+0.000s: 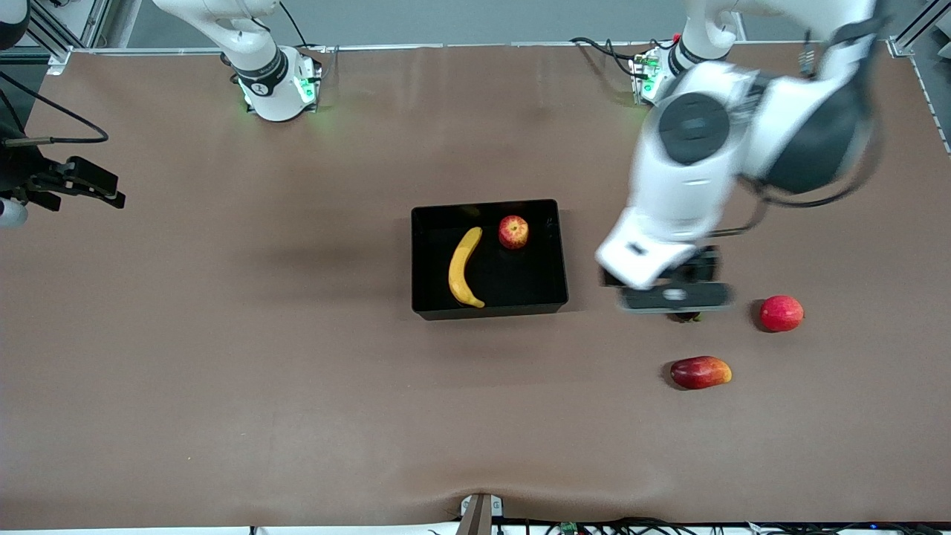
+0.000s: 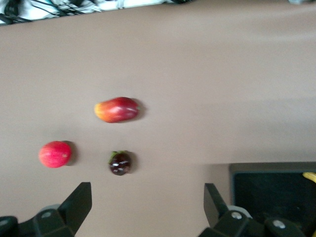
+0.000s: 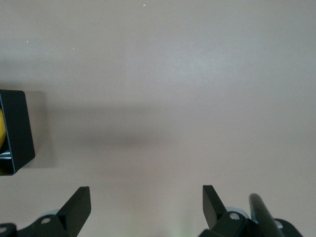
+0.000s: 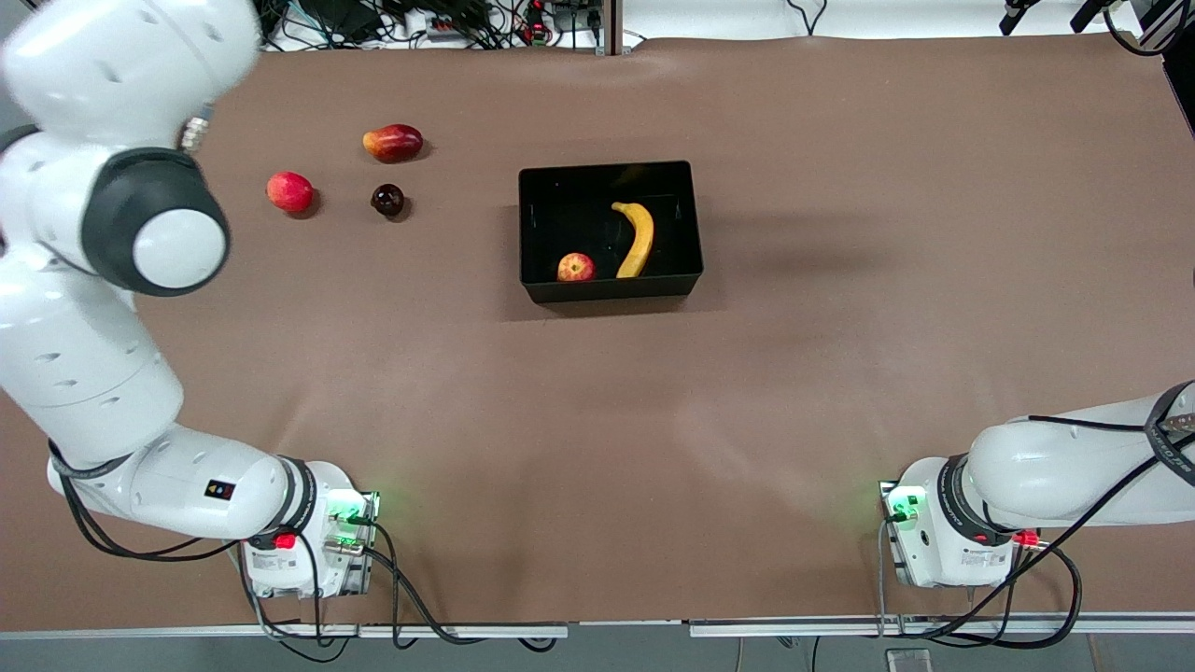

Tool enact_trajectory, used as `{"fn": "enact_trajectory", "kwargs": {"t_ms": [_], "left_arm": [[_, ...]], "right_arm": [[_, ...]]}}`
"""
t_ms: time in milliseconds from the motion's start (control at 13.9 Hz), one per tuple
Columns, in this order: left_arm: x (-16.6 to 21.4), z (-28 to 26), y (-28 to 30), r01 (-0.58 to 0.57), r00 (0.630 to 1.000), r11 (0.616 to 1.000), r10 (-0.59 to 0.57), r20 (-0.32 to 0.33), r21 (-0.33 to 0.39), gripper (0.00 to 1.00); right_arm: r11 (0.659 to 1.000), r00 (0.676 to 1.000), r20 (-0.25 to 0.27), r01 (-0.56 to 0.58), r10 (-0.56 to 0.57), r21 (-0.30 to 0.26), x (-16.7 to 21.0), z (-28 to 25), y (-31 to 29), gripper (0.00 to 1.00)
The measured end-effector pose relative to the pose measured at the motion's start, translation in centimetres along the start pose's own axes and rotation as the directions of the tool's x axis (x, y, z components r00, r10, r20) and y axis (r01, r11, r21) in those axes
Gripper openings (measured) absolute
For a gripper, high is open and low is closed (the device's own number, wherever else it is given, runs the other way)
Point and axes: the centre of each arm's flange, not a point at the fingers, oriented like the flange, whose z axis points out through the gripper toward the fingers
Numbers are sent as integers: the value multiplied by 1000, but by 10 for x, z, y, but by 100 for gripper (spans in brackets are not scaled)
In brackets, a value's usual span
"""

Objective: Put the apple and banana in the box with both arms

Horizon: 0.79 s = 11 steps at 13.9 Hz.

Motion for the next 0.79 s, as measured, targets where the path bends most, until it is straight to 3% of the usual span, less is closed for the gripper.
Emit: {"fn": "enact_trajectory", "kwargs": {"t_ms": [216,432,792], "left_arm": [[-3,-36,-45,50,999,999,-50,-19,-4,100],[-2,-50,-102,108,994,991,-107,16,-79,100],[-17,-53,-176,132,990,987,-128,58,-92,100]], "right_arm": [[1000,1000,0,0,0,0,0,0,0,100],[1000,1000,0,0,0,0,0,0,0,100],[1000,1000,0,0,0,0,0,0,0,100]]}}
